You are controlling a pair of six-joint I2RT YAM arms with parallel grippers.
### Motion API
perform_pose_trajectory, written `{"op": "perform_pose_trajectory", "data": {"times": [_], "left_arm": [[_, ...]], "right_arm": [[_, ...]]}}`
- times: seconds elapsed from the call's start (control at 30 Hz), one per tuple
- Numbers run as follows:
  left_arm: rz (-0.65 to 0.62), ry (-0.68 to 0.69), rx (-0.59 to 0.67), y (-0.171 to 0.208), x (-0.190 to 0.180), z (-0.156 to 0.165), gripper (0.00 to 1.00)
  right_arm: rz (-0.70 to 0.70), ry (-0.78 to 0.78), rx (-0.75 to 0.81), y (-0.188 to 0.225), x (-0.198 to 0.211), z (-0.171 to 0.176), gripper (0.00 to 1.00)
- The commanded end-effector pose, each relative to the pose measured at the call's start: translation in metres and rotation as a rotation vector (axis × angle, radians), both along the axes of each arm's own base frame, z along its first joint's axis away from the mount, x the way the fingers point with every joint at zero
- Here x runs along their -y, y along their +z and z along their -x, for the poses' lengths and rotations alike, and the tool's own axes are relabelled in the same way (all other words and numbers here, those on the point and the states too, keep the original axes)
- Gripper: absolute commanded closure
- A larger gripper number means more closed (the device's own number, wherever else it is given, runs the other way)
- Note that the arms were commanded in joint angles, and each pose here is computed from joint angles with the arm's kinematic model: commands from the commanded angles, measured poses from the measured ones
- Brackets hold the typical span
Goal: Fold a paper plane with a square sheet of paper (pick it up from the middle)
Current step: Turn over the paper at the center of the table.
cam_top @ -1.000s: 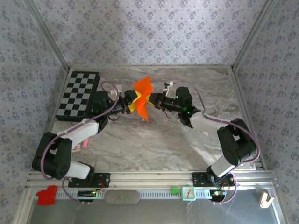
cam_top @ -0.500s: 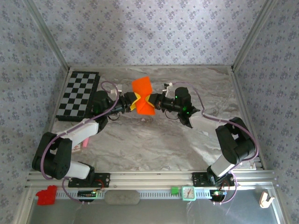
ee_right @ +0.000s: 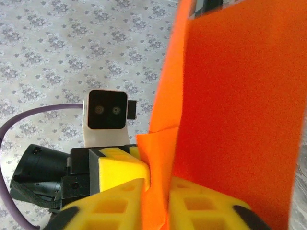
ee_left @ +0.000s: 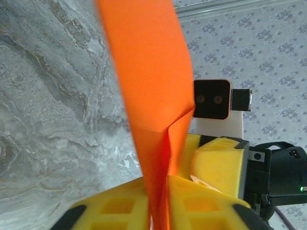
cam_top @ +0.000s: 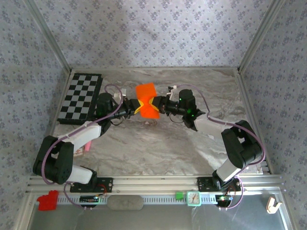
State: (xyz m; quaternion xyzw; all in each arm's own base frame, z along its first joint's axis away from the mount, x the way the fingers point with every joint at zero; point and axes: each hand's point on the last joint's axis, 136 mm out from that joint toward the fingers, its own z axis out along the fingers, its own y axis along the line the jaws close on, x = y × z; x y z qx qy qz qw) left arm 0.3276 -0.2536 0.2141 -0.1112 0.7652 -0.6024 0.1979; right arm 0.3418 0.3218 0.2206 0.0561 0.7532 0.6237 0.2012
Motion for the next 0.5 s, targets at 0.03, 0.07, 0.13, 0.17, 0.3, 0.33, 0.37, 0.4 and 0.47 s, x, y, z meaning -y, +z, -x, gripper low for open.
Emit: {"op": "perform_pose_trajectory", "data": {"times": [0.03, 0.07, 0.13, 0.17, 0.3, 0.33, 0.37, 0.4, 0.47], "left_arm": [[-0.067, 0.003, 0.041, 0.003, -0.003, -0.007, 0.89], [-0.104, 0.003, 0.035, -0.001, -0.005, -0.007, 0.89], [-0.196, 0.006, 0.030, -0.011, -0.011, -0.005, 0.90], [-0.253, 0.005, 0.027, -0.017, -0.015, -0.004, 0.90], [-0.503, 0.002, 0.024, -0.034, -0.036, 0.001, 0.89], [-0.574, 0.001, 0.029, -0.038, -0.042, 0.002, 0.89], [-0.637, 0.002, 0.036, -0.038, -0.047, 0.003, 0.89], [-0.687, 0.004, 0.043, -0.039, -0.051, 0.003, 0.89], [-0.792, 0.006, 0.053, -0.040, -0.060, 0.004, 0.88]], "right_arm": [[0.077, -0.039, -0.005, -0.006, 0.014, -0.006, 0.62], [0.113, -0.059, -0.012, -0.011, 0.022, -0.006, 0.56], [0.194, -0.102, -0.014, -0.020, 0.037, -0.007, 0.48], [0.239, -0.128, -0.008, -0.022, 0.047, -0.007, 0.44], [0.421, -0.213, 0.044, -0.027, 0.082, -0.007, 0.33], [0.465, -0.238, 0.058, -0.027, 0.092, -0.007, 0.30], [0.498, -0.262, 0.073, -0.025, 0.101, -0.008, 0.27], [0.520, -0.280, 0.086, -0.022, 0.107, -0.007, 0.25], [0.573, -0.326, 0.121, -0.017, 0.123, -0.008, 0.18]]}}
